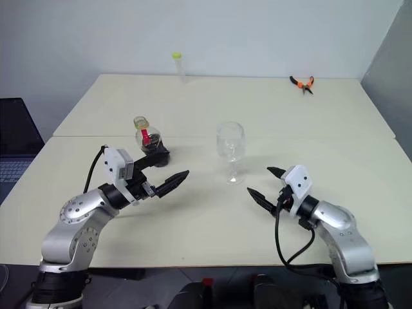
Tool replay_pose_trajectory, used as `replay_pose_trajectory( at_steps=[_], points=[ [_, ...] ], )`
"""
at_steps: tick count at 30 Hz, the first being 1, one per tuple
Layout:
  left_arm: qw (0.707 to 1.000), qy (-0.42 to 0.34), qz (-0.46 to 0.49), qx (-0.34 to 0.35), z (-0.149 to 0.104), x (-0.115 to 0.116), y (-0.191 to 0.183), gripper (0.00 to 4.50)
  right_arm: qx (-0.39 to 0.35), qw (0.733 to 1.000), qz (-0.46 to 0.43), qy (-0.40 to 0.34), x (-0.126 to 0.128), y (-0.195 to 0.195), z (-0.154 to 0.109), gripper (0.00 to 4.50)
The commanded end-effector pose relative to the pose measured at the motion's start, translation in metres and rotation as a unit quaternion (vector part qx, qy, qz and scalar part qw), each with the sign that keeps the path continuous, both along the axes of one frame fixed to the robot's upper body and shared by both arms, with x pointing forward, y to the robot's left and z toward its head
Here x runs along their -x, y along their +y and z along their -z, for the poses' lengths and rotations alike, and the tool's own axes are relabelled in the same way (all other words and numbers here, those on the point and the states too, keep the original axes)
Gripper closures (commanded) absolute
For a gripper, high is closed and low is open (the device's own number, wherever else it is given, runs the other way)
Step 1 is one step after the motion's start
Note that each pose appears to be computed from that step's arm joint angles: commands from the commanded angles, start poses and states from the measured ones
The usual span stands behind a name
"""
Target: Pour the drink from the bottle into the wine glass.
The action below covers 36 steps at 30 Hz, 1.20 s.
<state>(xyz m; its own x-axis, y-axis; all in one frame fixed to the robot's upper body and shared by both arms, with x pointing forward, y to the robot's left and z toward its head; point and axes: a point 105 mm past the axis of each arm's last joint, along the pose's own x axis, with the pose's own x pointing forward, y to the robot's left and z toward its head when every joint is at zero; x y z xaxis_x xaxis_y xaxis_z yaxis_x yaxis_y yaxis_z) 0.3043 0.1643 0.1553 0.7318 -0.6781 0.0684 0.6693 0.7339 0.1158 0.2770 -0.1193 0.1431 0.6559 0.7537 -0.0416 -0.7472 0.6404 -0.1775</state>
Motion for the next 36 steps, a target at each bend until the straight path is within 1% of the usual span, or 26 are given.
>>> replay_pose_trajectory(
  at_steps=[1,3,5,8,10,18,24,29,36],
  points=[
    [0.997,-0.043,-0.068,-0.001,-0.009,-0.001,0.019,0.00,0.002,0.998,-0.056,-0.017,0.024,0.009,-0.018,0.03],
    [0.990,-0.049,-0.131,0.002,-0.003,-0.003,0.038,0.00,0.004,0.997,-0.074,-0.011,0.034,0.011,-0.021,0.03],
    [0.983,-0.044,-0.177,0.022,0.004,-0.005,0.051,0.00,0.003,0.997,-0.083,-0.006,0.038,0.013,-0.023,0.03],
    [0.973,-0.029,-0.227,0.025,0.018,-0.010,0.060,0.00,0.001,0.996,-0.088,-0.002,0.040,0.015,-0.024,0.03],
    [0.970,-0.024,-0.241,0.026,0.024,-0.013,0.061,0.00,-0.001,0.996,-0.089,-0.001,0.040,0.016,-0.025,0.03],
    [0.966,-0.025,-0.257,0.014,0.029,-0.031,0.063,0.00,-0.006,0.994,-0.110,0.010,0.047,0.021,-0.026,0.03],
    [0.966,-0.029,-0.257,0.013,0.029,-0.031,0.062,0.00,-0.002,0.993,-0.114,0.017,0.051,0.022,-0.023,0.03],
    [0.968,-0.032,-0.249,0.013,0.029,-0.030,0.054,0.00,-0.001,0.993,-0.117,0.020,0.053,0.022,-0.022,0.03],
    [0.968,-0.031,-0.248,0.011,0.027,-0.034,0.055,0.00,-0.006,0.993,-0.119,0.017,0.052,0.024,-0.024,0.03]
  ],
)
